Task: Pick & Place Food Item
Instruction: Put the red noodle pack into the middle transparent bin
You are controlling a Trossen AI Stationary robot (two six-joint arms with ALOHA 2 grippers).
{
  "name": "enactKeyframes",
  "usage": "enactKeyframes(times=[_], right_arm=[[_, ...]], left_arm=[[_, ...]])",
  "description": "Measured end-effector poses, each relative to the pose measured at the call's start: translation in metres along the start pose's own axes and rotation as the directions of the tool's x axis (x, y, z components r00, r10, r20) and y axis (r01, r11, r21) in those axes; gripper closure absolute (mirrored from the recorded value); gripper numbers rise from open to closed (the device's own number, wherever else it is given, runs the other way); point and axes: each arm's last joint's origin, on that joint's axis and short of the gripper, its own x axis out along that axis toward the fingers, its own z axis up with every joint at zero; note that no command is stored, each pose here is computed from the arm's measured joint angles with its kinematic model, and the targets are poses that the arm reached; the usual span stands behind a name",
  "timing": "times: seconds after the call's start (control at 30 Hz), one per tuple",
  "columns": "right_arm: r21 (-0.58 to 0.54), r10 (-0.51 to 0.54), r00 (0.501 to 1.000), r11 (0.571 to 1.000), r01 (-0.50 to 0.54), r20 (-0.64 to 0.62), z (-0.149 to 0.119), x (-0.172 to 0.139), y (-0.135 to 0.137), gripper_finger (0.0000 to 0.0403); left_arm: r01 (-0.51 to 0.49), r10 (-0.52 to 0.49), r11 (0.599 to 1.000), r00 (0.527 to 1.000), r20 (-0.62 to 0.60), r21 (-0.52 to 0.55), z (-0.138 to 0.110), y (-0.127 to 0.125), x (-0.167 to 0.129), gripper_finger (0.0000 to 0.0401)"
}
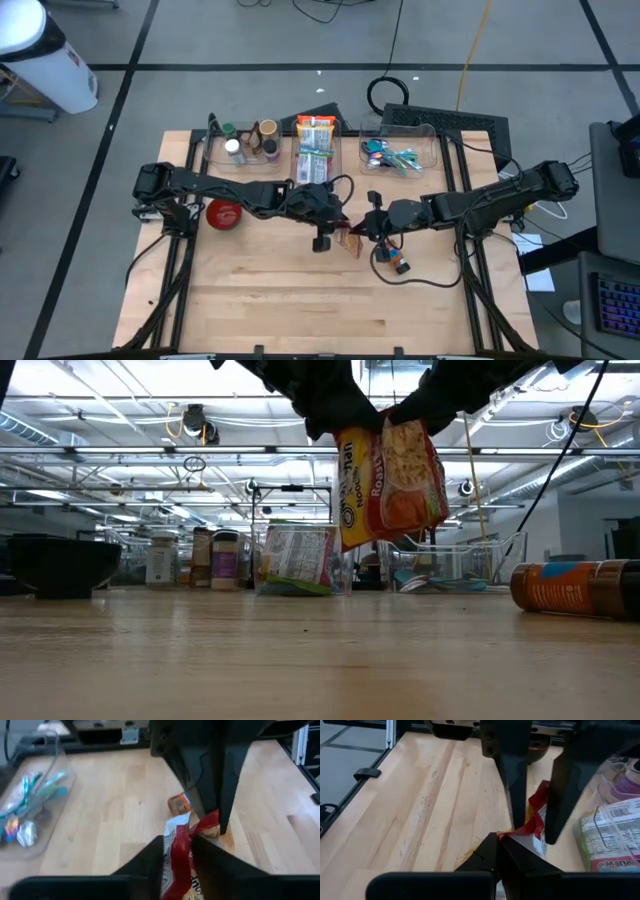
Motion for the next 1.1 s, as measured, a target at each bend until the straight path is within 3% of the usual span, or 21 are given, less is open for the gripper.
enactKeyframes(times=[0.2, 0.47, 0.67, 0.87, 1.1], right_arm=[[0.003, -0.003, 1.0, 1.0, 0.003, 0.006, 0.001, 0.0, 0.0, 0.0403], [-0.008, -0.004, 0.999, 1.0, 0.004, 0.038, 0.004, 0.0, 0.0, 0.0395], [0.007, -0.091, 0.995, 0.996, 0.091, 0.047, 0.005, 0.0, -0.006, 0.0329], [0.026, -0.207, 0.978, 0.978, 0.206, 0.04, 0.005, 0.0, -0.02, 0.0243], [0.072, -0.269, 0.961, 0.962, 0.265, 0.061, 0.007, 0.0, -0.04, 0.0194]], left_arm=[[0.002, -0.002, 0.998, 1.0, 0.003, 0.058, 0.0, 0.0, 0.0, 0.0391], [0.004, -0.003, 0.993, 1.0, -0.012, 0.118, -0.001, 0.0, -0.001, 0.0396], [-0.026, 0.031, 0.993, 0.999, -0.042, 0.118, 0.0, 0.012, -0.012, 0.0398], [-0.086, 0.093, 0.993, 0.991, -0.099, 0.076, 0.002, 0.038, -0.05, 0.0399], [-0.174, 0.176, 0.984, 0.981, -0.081, 0.022, 0.006, 0.071, -0.09, 0.0399]])
